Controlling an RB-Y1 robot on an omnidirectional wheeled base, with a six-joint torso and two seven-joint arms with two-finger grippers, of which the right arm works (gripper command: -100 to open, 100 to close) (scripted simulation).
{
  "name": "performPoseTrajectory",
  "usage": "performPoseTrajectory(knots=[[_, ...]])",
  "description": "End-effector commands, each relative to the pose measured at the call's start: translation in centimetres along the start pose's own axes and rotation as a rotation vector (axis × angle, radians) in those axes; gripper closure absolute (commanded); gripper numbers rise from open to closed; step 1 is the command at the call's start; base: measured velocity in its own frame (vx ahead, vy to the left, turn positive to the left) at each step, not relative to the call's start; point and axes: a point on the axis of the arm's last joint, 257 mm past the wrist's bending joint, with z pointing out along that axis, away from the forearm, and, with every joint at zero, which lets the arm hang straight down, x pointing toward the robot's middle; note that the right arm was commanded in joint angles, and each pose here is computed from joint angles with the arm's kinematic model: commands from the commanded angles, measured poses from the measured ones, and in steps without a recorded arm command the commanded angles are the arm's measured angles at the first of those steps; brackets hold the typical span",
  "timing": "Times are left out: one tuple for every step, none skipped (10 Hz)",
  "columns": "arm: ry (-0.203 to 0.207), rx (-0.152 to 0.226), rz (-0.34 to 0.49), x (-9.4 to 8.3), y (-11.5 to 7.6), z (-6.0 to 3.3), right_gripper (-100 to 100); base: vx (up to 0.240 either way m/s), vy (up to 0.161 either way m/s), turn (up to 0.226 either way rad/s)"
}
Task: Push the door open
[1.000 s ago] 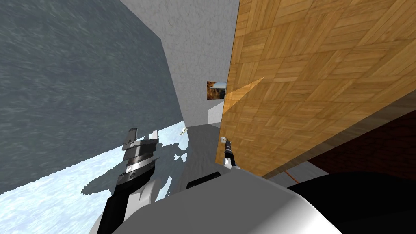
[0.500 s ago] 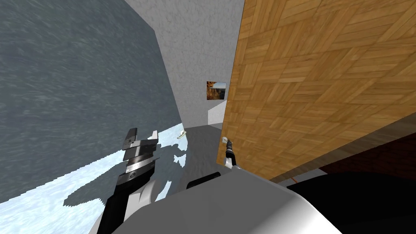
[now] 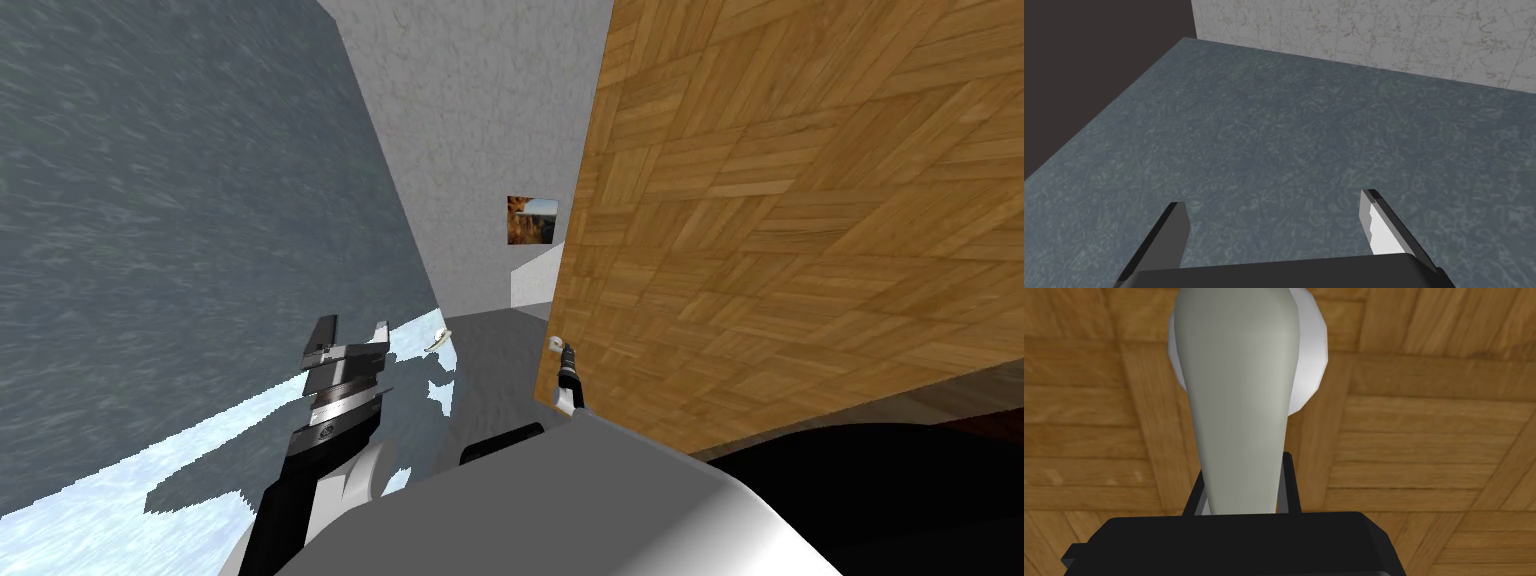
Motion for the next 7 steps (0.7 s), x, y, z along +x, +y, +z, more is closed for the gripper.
performPoseTrajectory(knots=[[-0.041, -0.028, -0.012, -2.2, 1.1, 1.07, 100, 0.200, -0.069, -0.028], [-0.059, -0.030, -0.013, -2.9, 1.2, 1.19, 100, 0.201, -0.056, -0.069], [-0.077, -0.032, -0.015, -3.5, 1.2, 1.27, 100, 0.203, -0.063, -0.054], [-0.105, -0.034, -0.015, -4.5, 1.3, 1.34, 100, 0.250, -0.044, -0.071], [-0.123, -0.035, -0.015, -5.1, 1.4, 1.35, 100, 0.248, -0.040, -0.069], [-0.141, -0.035, -0.014, -5.6, 1.4, 1.31, 100, 0.201, -0.060, -0.059], [-0.160, -0.034, -0.012, -6.2, 1.3, 1.25, 100, 0.191, -0.047, -0.062]])
